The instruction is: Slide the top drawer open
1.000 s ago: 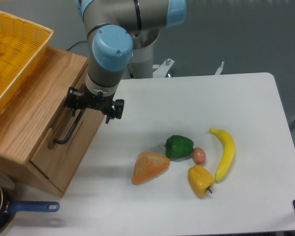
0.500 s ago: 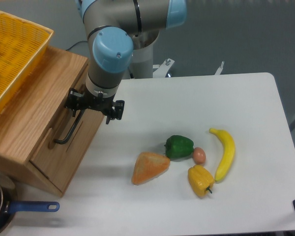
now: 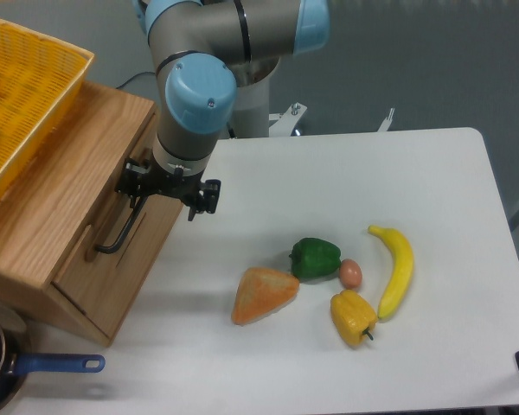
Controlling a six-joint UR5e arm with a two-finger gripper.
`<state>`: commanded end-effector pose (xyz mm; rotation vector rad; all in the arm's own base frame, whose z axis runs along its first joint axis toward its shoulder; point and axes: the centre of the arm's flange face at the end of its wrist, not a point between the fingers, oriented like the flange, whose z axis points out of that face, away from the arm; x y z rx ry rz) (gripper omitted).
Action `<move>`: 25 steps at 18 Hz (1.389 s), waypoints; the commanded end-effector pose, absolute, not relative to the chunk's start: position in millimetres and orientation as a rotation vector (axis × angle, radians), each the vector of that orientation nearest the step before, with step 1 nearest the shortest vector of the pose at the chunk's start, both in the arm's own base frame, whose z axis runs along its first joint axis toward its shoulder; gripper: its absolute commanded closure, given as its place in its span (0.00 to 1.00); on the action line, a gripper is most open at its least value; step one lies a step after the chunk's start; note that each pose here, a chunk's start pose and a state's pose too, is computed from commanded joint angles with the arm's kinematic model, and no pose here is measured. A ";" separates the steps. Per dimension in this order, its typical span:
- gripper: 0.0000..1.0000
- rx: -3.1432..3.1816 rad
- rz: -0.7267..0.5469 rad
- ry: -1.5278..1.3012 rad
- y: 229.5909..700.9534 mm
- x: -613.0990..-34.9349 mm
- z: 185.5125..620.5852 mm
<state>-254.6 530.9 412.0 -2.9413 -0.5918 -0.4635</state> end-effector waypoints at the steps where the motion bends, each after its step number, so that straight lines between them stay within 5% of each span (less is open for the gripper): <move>1: 0.00 -2.943 -0.456 -0.594 530.4 -255.9 412.6; 25: 0.00 -2.939 -0.391 -0.643 502.3 -314.4 409.3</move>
